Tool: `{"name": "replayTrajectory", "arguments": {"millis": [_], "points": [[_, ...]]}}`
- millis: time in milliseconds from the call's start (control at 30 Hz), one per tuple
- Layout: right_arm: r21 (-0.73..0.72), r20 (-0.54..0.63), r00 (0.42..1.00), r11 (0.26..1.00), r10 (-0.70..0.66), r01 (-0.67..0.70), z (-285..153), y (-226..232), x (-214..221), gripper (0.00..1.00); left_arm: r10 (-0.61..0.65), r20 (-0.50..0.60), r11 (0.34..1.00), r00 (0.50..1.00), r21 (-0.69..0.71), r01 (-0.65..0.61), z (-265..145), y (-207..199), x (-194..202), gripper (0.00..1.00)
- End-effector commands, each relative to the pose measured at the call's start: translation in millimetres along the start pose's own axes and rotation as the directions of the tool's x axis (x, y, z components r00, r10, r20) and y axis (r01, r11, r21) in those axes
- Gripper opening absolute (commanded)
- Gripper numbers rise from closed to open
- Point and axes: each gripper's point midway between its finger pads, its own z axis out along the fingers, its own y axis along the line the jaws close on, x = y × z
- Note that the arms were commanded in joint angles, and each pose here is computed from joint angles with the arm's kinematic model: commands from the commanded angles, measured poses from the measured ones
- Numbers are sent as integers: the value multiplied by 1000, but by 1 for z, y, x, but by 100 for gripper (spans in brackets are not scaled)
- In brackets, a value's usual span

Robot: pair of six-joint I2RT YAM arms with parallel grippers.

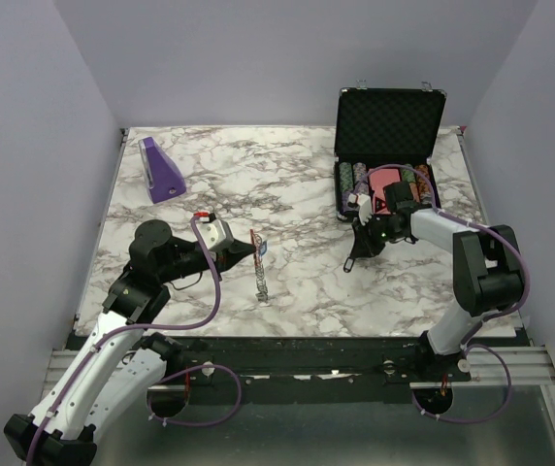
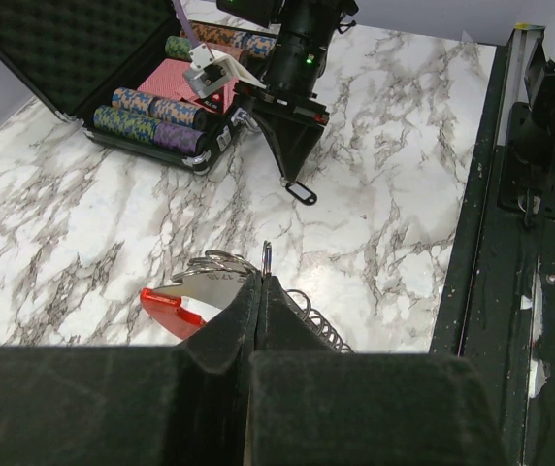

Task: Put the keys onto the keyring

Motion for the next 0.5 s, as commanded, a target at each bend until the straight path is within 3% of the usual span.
{"name": "replayTrajectory", "arguments": {"millis": [0,467], "points": [[-20,-13,1000,1000,-14,13,3,2,-1,16,21,10,1000,1000,-6,-21,-1,2,-3,0],[-24,-23,1000,1000,-17,16,4,2,0,22,21,10,1000,1000,-5,-21,-1,2,-3,0]]}}
